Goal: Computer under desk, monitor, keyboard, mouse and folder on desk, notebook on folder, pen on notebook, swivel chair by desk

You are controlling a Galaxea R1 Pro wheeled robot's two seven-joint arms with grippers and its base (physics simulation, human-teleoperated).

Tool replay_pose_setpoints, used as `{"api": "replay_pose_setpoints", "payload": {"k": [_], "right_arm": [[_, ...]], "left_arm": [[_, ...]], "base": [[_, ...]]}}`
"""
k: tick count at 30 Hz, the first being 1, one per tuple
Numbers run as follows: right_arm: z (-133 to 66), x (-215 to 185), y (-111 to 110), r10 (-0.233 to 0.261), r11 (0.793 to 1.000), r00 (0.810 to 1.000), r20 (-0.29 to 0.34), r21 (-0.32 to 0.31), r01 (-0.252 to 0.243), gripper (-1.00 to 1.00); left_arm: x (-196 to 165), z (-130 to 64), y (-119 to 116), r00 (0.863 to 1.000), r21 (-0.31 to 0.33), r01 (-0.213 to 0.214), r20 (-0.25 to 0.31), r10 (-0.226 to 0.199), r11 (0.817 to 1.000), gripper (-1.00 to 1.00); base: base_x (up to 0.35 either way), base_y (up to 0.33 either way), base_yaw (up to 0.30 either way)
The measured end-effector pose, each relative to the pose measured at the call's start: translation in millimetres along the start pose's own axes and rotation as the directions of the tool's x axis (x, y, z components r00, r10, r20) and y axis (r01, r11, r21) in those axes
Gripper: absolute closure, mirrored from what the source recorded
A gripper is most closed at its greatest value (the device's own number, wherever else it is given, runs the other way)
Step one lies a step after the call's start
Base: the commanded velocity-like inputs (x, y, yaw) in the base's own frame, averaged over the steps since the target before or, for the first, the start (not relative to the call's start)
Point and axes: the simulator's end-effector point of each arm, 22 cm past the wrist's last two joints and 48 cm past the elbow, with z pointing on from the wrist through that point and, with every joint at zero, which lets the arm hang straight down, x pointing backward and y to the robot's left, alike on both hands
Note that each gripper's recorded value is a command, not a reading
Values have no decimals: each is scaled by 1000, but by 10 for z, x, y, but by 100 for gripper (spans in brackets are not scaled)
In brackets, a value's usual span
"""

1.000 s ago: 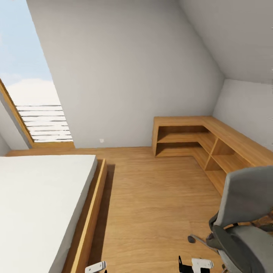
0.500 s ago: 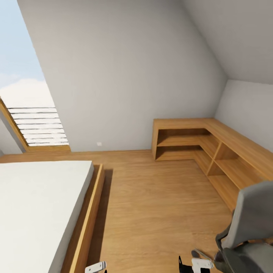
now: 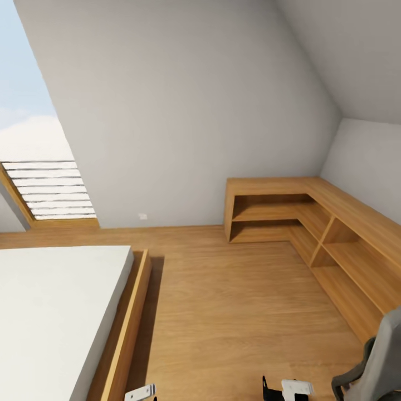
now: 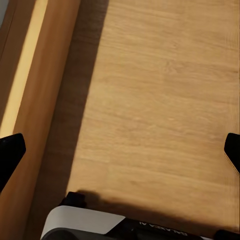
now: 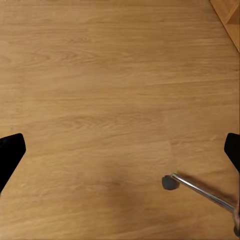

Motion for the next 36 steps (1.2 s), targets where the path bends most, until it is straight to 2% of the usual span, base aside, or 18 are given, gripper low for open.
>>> {"api": "replay_pose_setpoints", "payload": {"k": [36], "right_arm": [[0,0,0,0,1000,1000,0,0,0,-100]], "left_arm": [[5,0,2,1000,0,0,-1,0,1000,-100]], "base": [[330,0,0]]}}
